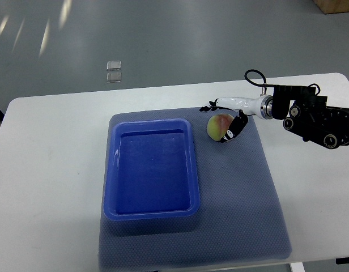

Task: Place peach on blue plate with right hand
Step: 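Close the right hand fingers around the peach and lift it, then carry the peach over the blue tray and lower it inside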

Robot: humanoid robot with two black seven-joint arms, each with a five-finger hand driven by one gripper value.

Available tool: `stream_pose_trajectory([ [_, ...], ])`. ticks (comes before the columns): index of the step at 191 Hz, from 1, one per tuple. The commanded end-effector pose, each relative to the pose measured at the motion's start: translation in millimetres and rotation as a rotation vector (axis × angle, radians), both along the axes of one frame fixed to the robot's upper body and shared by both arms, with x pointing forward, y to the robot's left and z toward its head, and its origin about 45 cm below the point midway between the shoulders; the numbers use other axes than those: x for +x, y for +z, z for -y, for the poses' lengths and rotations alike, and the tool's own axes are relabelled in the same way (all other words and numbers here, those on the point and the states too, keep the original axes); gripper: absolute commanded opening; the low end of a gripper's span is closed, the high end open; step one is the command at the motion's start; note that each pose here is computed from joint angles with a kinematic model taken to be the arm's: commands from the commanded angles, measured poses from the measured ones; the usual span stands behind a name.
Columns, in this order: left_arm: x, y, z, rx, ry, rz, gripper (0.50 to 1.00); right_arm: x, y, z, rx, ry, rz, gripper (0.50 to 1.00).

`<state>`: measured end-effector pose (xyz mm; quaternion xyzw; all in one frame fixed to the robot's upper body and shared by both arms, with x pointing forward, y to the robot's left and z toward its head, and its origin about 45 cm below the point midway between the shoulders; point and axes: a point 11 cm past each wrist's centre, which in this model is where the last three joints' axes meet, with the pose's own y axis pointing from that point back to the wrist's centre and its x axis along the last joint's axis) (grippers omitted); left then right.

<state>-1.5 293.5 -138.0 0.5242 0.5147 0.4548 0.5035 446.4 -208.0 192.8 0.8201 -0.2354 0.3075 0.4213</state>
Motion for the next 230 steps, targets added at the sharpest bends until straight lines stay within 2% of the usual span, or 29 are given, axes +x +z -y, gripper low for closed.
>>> stream_pose_trajectory([
  [1,-0.3,0,0,0.0,-0.001,-0.001,1.0,-2.0,-5,4,-0.013,-0.005,0.001,0.919],
  [12,-0.3,0,0,0.0,-0.001,-0.001,1.0,-2.2,-6,4,-0.013,-0.006,0.001,0.915],
  [13,-0.2,0,-1,0.002,0.0,-0.001,1.0,-2.3,-6,4,-0.012,-0.008,0.004,0.893],
  [20,-0.3,0,0,0.0,0.0,-0.001,1.0,-3.4,-8,5,-0.01,-0.009,0.001,0.872],
  [36,-0.3,0,0,0.0,-0.001,-0.001,1.0,-4.7,-11,4,-0.013,-0.006,-0.004,0.864],
  [49,-0.2,0,-1,0.002,0.0,-0.001,1.0,-6.3,-13,4,-0.014,-0.008,-0.009,0.811],
  [59,-0.2,0,-1,0.002,0.0,-0.001,1.0,-6.3,-13,4,-0.014,-0.008,-0.009,0.811],
  [60,-0.2,0,-1,0.002,0.0,-0.001,1.0,-6.0,-13,4,-0.013,-0.006,-0.008,0.754],
  [61,-0.2,0,-1,0.002,0.0,-0.001,1.0,-6.0,-13,4,-0.013,-0.006,-0.008,0.754],
  [62,-0.2,0,-1,0.002,0.0,-0.001,1.0,-6.6,-14,4,-0.015,-0.005,-0.009,0.73],
  [64,-0.2,0,-1,0.002,0.0,-0.001,1.0,-6.6,-14,4,-0.015,-0.005,-0.009,0.729],
  [65,-0.2,0,-1,0.002,-0.001,-0.001,1.0,-6.2,-13,4,-0.015,-0.005,-0.008,0.705],
  [68,-0.2,0,-1,0.002,0.0,-0.001,1.0,-6.6,-14,5,-0.017,-0.006,-0.009,0.682],
  [69,-0.3,0,0,0.0,0.0,-0.001,1.0,-6.8,-14,5,-0.02,-0.003,-0.009,0.66],
  [76,-0.3,0,0,0.0,0.0,-0.001,1.0,-7.3,-15,5,-0.031,0.001,-0.007,0.617],
  [89,-0.3,0,0,0.0,0.0,-0.001,1.0,-6.0,-14,6,-0.044,0.002,0.007,0.503],
  [105,-0.2,0,-1,0.002,0.0,-0.001,1.0,-4.1,-10,9,-0.045,-0.003,0.012,0.5],
  [123,-0.1,0,-1,0.002,0.002,0.0,1.0,3.3,30,15,-0.019,0.017,0.027,0.5],
  [132,-0.1,0,-1,0.002,0.002,0.0,1.0,3.3,30,15,-0.019,0.017,0.027,0.5],
  [133,-0.1,0,-1,0.002,0.002,0.0,1.0,2.5,51,10,0.01,0.045,0.02,0.5],
  [135,-0.1,0,-1,0.002,0.002,0.0,1.0,2.4,56,10,0.019,0.048,0.016,0.5],
  [144,-0.1,0,-1,0.002,0.002,0.0,1.0,1.1,74,8,0.054,0.058,0.003,0.5],
  [153,-0.1,0,-1,0.002,0.002,0.0,1.0,1.1,74,8,0.054,0.058,0.003,0.5],
  [154,-0.1,0,-1,0.002,0.002,0.0,1.0,1.6,98,4,0.094,0.071,0.005,0.5],
  [156,-0.1,0,-1,0.002,0.002,0.0,1.0,1.9,105,3,0.102,0.075,0.007,0.5],
  [171,-0.2,0,-1,0.002,0.0,-0.001,1.0,-2.4,124,-9,0.144,0.11,0.005,0.5],
  [194,-0.3,0,1,-0.006,-0.002,-0.001,1.0,-7.5,127,-31,0.208,0.138,-0.015,0.5],
  [230,-0.1,0,0,-0.003,0.0,0.0,1.0,-16.8,97,-101,0.244,0.217,-0.014,0.5],
])
